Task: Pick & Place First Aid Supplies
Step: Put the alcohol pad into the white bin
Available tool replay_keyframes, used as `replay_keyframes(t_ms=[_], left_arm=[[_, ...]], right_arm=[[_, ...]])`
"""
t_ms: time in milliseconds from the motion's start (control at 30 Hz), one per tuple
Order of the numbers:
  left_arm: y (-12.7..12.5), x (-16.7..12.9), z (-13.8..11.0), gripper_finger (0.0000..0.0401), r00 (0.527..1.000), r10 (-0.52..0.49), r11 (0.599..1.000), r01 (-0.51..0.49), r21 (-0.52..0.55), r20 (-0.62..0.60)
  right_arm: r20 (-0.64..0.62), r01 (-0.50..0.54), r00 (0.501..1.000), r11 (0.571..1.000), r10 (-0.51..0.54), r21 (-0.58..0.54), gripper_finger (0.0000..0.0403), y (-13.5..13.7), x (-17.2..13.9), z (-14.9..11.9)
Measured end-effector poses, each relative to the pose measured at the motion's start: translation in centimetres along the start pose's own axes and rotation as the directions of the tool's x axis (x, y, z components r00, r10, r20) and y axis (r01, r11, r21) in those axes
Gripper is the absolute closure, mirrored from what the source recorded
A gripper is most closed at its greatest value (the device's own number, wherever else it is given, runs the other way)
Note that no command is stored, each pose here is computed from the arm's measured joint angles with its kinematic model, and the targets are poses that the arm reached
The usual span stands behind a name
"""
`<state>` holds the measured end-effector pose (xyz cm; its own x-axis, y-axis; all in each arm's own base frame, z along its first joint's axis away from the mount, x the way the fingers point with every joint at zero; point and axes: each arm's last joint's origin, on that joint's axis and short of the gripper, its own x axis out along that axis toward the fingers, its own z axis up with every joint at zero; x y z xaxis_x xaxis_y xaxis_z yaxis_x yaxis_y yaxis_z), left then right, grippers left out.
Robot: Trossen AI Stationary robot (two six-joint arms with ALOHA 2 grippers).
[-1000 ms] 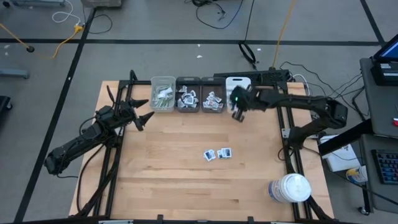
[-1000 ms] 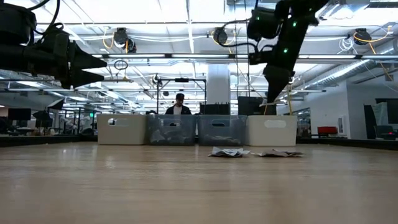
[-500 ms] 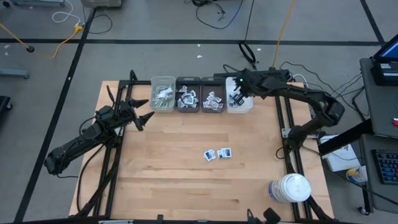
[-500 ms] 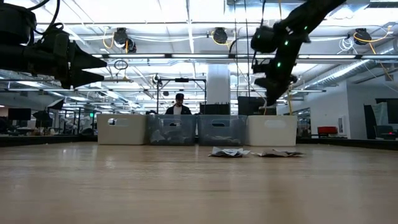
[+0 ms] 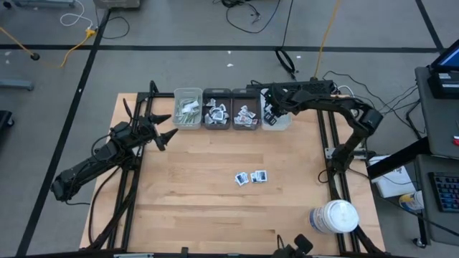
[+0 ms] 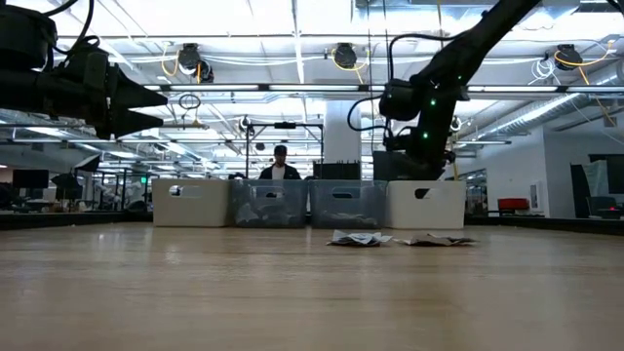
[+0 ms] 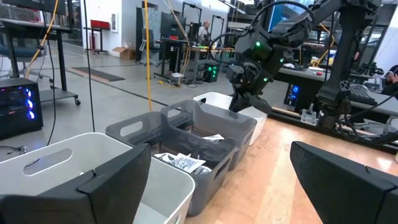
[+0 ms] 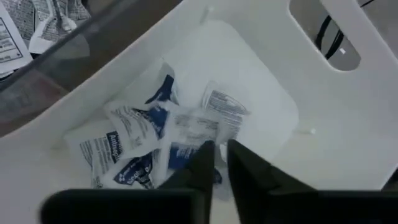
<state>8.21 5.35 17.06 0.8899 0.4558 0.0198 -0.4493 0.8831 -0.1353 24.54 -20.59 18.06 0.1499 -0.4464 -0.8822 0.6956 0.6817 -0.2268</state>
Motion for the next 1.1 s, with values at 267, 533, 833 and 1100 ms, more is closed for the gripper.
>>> replay_keyframes(t_ms=[267,533,833,1100], left_arm=[[0.0,0.0,0.0,0.0009,1.000,-0.001,1.000,0.001,0.000,0.000],[0.0,0.0,0.0,0.0009,1.000,-0.001,1.000,0.001,0.000,0.000],[0.0,0.0,0.0,0.0009,1.000,0.000,1.000,0.000,0.000,0.000],[0.0,0.0,0.0,0.0009,1.000,0.000,1.000,0.000,0.000,0.000]], right_arm=[[0.032,0.054,0.998,0.998,-0.054,0.011,0.0242,-0.4,-0.9,0.2],[0.032,0.048,0.998,0.999,-0.048,0.007,0.0167,-0.2,-1.2,0.2],[-0.043,-0.019,0.999,0.964,0.032,0.266,0.0165,1.2,-5.7,-0.2],[-0.182,-0.051,0.968,0.849,0.172,0.527,0.0165,3.6,-8.3,-1.6]])
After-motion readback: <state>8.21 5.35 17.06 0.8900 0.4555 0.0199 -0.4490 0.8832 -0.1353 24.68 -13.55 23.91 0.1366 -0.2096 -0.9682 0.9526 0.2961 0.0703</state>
